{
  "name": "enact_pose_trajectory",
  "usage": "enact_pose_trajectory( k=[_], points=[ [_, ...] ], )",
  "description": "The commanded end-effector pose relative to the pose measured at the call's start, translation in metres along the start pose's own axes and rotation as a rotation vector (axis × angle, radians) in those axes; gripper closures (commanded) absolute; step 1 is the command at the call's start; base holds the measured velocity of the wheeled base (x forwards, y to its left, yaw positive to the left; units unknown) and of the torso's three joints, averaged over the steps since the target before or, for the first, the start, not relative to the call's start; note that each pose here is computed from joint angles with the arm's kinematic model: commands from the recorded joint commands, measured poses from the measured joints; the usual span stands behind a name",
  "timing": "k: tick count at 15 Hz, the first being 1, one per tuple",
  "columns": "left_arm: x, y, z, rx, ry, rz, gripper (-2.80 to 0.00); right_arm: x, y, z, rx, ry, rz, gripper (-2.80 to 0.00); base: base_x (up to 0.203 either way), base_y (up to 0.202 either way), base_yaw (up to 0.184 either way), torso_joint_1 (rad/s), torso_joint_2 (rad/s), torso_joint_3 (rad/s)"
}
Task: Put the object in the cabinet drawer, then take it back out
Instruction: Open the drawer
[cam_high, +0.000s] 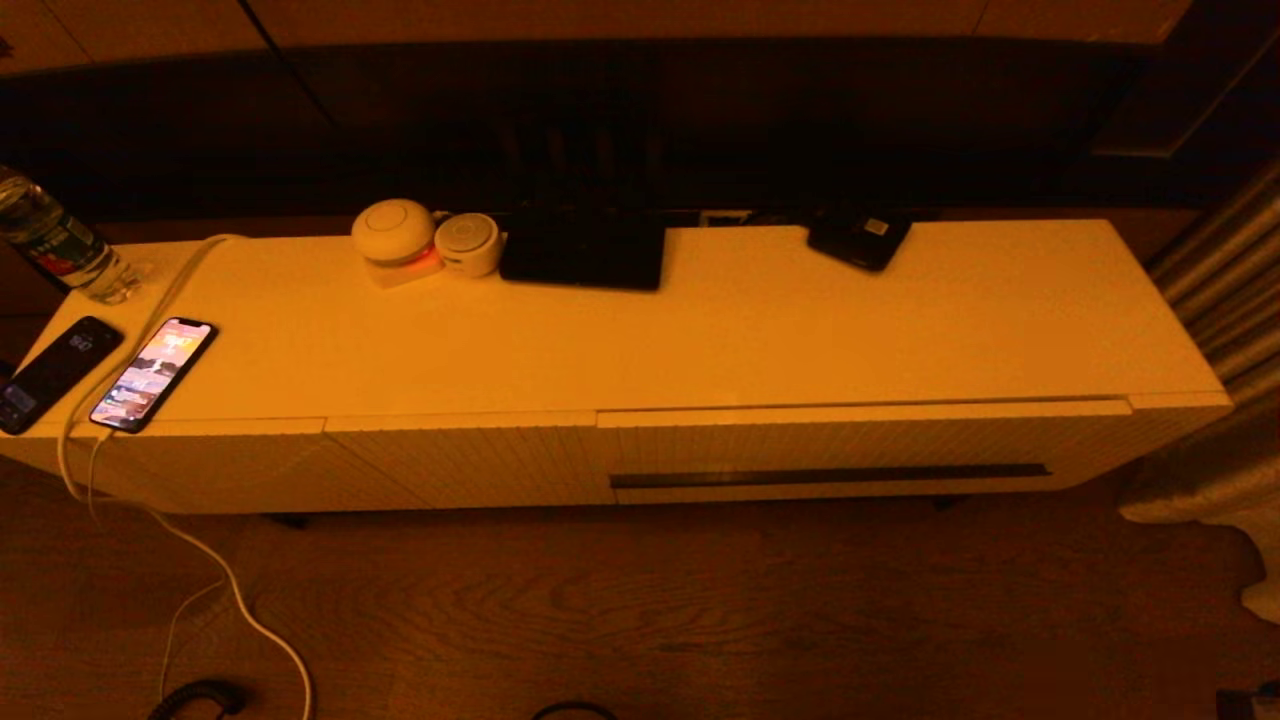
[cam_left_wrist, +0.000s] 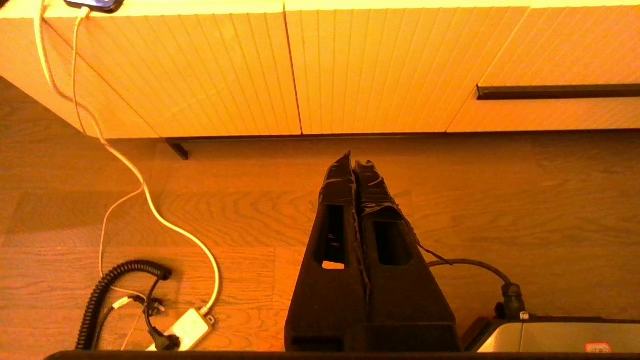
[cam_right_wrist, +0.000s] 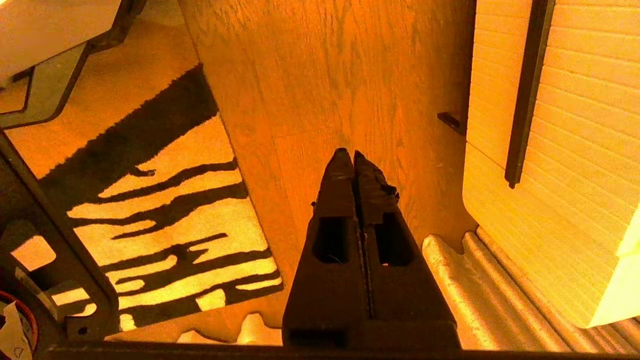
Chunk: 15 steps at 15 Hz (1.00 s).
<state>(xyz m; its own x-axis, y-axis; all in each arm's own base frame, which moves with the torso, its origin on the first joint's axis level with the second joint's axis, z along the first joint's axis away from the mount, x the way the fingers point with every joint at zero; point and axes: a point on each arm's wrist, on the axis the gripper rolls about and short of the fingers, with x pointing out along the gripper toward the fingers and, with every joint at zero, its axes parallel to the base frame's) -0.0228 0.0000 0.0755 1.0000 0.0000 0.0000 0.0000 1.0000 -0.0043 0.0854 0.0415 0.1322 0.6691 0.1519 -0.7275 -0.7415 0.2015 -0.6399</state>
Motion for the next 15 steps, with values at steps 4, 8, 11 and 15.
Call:
enact_pose_trajectory(
  k=[4,8,11,15],
  points=[
    [0.000,0.000,0.000,0.000,0.000,0.000,0.00,0.001,-0.002,0.002,-0.013,0.002,0.005,0.00,0.000,0.000,0.000,0.000,0.00,0.000],
    [0.000,0.000,0.000,0.000,0.000,0.000,0.00,0.004,-0.001,0.003,-0.038,-0.013,0.040,-2.80,0.000,0.000,0.000,0.000,0.00,0.000],
    [0.000,0.000,0.000,0.000,0.000,0.000,0.00,0.015,-0.011,0.012,-0.064,0.004,0.080,-2.80,0.000,0.000,0.000,0.000,0.00,0.000],
    [0.000,0.000,0.000,0.000,0.000,0.000,0.00,0.040,-0.030,0.036,-0.122,0.017,0.154,-2.80,0.000,0.000,0.000,0.000,0.00,0.000]
  ],
)
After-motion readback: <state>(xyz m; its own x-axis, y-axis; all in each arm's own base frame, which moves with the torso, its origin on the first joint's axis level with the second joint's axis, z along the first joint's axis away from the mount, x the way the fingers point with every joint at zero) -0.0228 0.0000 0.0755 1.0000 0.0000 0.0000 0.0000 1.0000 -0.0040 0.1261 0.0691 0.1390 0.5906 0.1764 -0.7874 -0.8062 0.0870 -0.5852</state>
